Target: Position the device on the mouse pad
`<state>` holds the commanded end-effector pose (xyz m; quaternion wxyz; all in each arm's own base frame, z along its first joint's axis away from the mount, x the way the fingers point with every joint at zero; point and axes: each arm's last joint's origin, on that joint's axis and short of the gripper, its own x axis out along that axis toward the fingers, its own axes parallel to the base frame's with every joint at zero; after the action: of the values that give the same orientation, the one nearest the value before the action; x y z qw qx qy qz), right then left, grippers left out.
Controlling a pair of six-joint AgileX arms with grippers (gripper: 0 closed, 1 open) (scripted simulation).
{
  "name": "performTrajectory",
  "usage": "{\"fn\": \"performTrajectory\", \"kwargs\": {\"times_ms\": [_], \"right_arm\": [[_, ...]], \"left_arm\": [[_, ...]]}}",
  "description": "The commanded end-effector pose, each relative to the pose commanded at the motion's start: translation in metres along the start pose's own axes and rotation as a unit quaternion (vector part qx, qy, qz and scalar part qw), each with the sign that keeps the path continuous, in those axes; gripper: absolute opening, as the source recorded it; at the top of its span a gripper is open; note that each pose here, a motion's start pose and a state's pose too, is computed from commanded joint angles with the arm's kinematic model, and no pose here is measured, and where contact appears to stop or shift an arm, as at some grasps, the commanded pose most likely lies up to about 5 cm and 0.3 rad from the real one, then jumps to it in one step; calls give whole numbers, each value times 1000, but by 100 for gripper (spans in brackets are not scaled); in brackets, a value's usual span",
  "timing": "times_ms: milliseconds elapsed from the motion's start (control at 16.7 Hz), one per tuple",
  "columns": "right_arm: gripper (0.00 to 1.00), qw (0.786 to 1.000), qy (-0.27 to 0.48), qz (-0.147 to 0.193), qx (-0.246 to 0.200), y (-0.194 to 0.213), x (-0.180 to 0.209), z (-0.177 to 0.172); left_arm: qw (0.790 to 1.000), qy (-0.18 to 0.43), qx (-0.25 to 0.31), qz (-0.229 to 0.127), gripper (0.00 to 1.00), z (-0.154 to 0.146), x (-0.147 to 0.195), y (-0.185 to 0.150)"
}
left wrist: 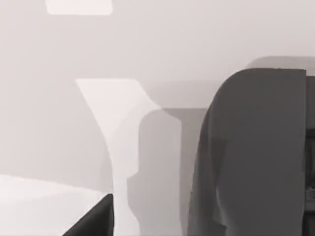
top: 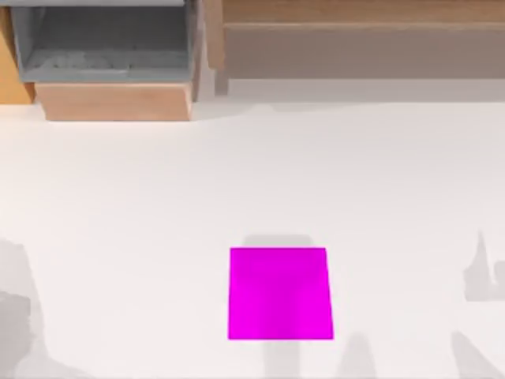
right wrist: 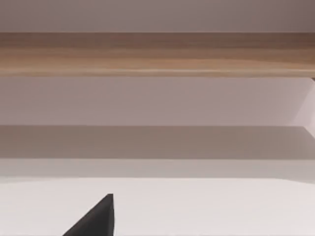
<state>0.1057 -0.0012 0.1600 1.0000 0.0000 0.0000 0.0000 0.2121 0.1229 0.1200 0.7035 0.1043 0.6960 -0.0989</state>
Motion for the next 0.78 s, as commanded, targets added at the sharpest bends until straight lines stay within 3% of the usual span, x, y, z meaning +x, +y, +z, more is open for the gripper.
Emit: {"fn": "performTrajectory", "kwargs": {"times_ms": [180, 480, 780], "right_arm": [[100, 1000, 0, 0, 0, 0, 0, 0], [100, 1000, 0, 0, 0, 0, 0, 0], [100, 1000, 0, 0, 0, 0, 0, 0]], "left_arm": [[1000, 2, 0, -2, 100, -3, 23, -3], [1000, 3, 0, -3, 100, -4, 28, -3], [1000, 3, 0, -3, 62, -4, 28, -3]]}}
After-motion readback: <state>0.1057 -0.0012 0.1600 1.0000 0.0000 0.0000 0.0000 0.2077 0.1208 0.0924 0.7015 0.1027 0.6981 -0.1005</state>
